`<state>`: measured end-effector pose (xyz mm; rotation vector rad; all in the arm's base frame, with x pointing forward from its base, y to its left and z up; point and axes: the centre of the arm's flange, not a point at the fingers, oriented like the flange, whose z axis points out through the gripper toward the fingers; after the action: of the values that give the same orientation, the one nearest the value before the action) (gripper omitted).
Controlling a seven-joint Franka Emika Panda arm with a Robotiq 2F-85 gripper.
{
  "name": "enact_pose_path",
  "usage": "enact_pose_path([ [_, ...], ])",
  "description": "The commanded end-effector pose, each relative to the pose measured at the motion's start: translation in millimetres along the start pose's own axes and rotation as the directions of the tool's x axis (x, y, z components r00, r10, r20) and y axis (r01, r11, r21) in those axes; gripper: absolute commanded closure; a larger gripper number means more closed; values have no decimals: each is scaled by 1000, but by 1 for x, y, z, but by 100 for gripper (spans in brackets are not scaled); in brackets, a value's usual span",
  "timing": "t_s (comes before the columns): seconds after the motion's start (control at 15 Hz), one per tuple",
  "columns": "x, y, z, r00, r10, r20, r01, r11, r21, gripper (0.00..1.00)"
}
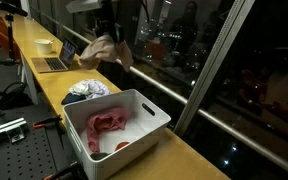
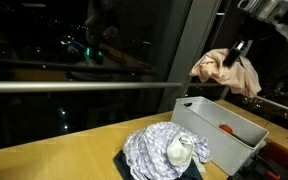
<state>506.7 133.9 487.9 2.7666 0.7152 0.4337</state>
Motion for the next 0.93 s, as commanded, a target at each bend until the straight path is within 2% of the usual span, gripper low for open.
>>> enact_pose_path([
  [0.0,53,-51,-54,998,-59,-15,60,997,45,100],
  [0.13,71,-81,-67,994,-93,-50,98,990,100,100],
  [0.33,92,-114,-57,988,-124,-96,139,975,174,100],
  [0.47,100,-128,-46,986,-139,-96,156,967,202,100],
  [0.53,104,-133,-33,985,-146,-90,162,964,210,75],
  [0.67,106,-137,-18,985,-151,-86,167,961,221,67],
  [0.87,103,-132,0,986,-148,-74,162,957,240,46],
])
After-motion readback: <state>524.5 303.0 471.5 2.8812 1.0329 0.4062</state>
